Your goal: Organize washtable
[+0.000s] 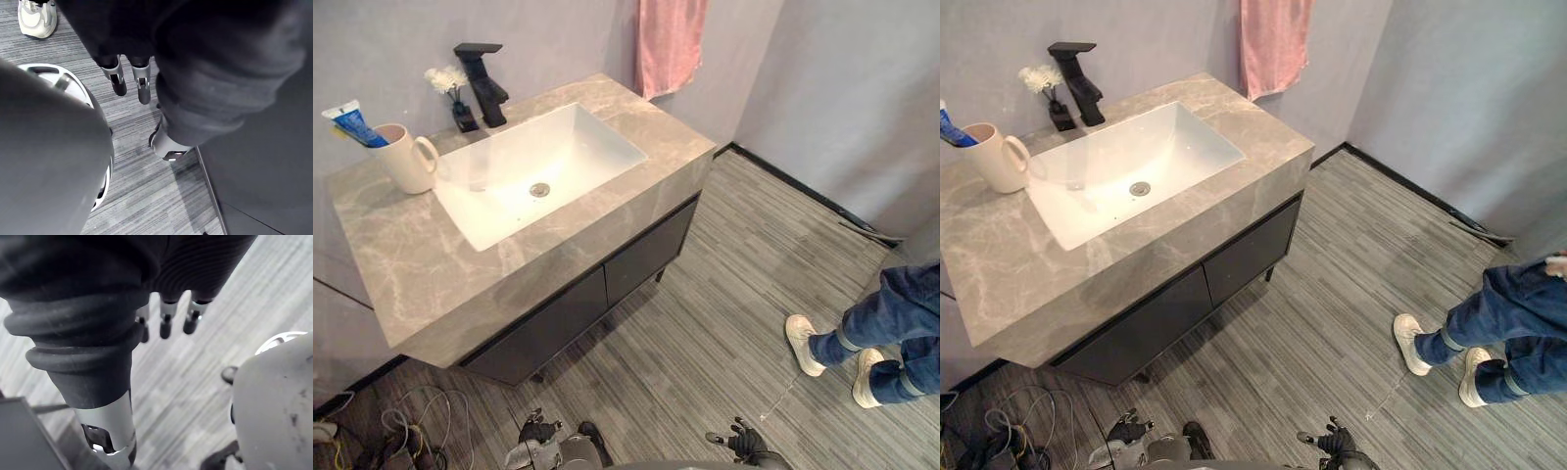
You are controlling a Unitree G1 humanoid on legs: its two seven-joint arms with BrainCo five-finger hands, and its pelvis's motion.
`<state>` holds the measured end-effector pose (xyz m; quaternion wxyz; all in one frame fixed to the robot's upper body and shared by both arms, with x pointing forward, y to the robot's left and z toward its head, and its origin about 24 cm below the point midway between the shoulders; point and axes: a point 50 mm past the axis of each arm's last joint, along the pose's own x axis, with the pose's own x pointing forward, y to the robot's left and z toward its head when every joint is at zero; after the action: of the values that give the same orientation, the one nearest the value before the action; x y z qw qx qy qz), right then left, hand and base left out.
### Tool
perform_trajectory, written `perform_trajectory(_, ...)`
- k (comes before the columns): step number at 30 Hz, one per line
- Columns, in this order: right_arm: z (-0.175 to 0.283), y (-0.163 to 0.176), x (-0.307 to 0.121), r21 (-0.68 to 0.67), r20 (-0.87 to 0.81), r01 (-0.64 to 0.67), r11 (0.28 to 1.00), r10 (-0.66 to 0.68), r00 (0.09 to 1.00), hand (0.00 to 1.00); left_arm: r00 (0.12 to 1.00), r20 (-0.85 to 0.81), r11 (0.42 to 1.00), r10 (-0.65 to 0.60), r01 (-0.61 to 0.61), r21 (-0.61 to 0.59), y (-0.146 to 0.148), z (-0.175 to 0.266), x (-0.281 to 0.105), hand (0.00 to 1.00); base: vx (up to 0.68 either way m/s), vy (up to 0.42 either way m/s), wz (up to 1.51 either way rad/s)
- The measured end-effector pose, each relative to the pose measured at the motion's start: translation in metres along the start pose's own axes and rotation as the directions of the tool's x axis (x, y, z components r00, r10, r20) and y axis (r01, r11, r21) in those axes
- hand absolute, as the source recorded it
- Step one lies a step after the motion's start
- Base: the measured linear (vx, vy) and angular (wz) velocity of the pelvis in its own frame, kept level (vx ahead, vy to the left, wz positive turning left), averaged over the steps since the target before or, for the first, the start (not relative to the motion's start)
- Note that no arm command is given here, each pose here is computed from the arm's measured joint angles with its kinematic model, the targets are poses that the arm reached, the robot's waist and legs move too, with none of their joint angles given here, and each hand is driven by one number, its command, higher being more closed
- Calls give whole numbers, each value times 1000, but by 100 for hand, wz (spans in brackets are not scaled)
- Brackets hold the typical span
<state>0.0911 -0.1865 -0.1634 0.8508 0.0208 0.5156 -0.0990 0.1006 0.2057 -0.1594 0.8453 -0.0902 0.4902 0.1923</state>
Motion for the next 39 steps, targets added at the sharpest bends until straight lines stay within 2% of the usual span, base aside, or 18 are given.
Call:
perform_trajectory(5, 7, -3, 2, -11, 15, 14, 1000, -14, 1000, 0, 1000, -5, 993, 12, -12, -114, -1, -4, -1, 0, -62, 107, -131)
perform_trajectory(9, 16, -3, 4, -89, 40, -5, 996, 9, 999, 0, 998, -53, 984, 42, -51, -171, 9, -22, -7, 0, -45, 272, -247)
perform_trajectory(15, 10, 4, 3, -147, 11, -39, 988, 41, 999, 0, 996, -51, 988, 71, -78, -137, 23, -22, -7, 0, -23, 224, -118)
perform_trajectory(25, 10, -1, 4, -97, 6, -14, 995, 14, 1000, 0, 997, -64, 999, 32, -34, -23, 12, -25, -7, 0, 82, 86, -64)
perform_trajectory(28, 21, 3, 4, -124, 56, -11, 992, 18, 998, 0, 996, -83, 999, 44, -46, -24, 14, -27, -7, 0, 37, 68, -168)
perform_trajectory(31, 41, 21, 7, -121, 113, -28, 992, 42, 993, 0, 998, -20, 998, 67, -67, 19, 25, -1, 0, 0, -188, 168, -194)
perform_trajectory(33, 45, 34, 6, -104, 120, -61, 993, 73, 990, 0, 994, -52, 995, 95, -95, 2, 32, -8, -2, 0, -130, 114, -223)
perform_trajectory(36, 43, 28, 6, -106, 115, -43, 993, 55, 992, 0, 987, -132, 996, 90, -88, 19, 33, -28, -7, 0, -114, 141, -215)
perform_trajectory(39, 38, 16, 8, -113, 75, -18, 993, 26, 997, 0, 990, -119, 997, 75, -70, 38, 29, -23, -5, 0, -199, 48, -167)
